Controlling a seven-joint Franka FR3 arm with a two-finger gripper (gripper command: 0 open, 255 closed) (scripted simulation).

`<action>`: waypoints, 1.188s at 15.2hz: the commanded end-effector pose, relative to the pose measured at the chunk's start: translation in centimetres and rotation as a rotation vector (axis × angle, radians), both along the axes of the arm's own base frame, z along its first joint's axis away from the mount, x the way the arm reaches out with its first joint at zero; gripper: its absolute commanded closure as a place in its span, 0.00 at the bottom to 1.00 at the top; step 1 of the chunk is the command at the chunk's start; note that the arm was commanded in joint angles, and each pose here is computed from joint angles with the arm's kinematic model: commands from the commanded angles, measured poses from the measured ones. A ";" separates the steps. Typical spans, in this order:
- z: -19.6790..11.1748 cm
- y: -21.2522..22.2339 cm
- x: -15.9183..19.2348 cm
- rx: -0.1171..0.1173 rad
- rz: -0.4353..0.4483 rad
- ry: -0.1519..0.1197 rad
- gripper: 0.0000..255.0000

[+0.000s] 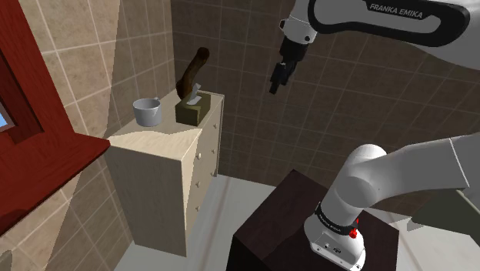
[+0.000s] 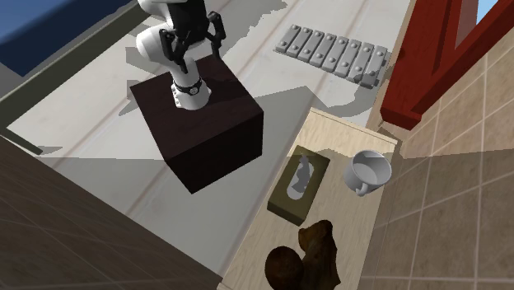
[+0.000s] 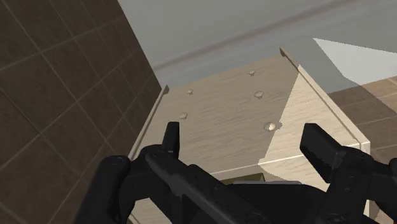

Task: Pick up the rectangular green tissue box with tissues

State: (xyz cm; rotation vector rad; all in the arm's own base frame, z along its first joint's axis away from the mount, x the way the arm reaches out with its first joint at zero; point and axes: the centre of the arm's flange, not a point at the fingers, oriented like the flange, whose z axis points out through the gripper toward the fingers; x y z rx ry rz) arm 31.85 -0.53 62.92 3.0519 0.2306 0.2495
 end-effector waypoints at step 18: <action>-5.7 2.7 20.6 0.299 -0.097 0.009 0.00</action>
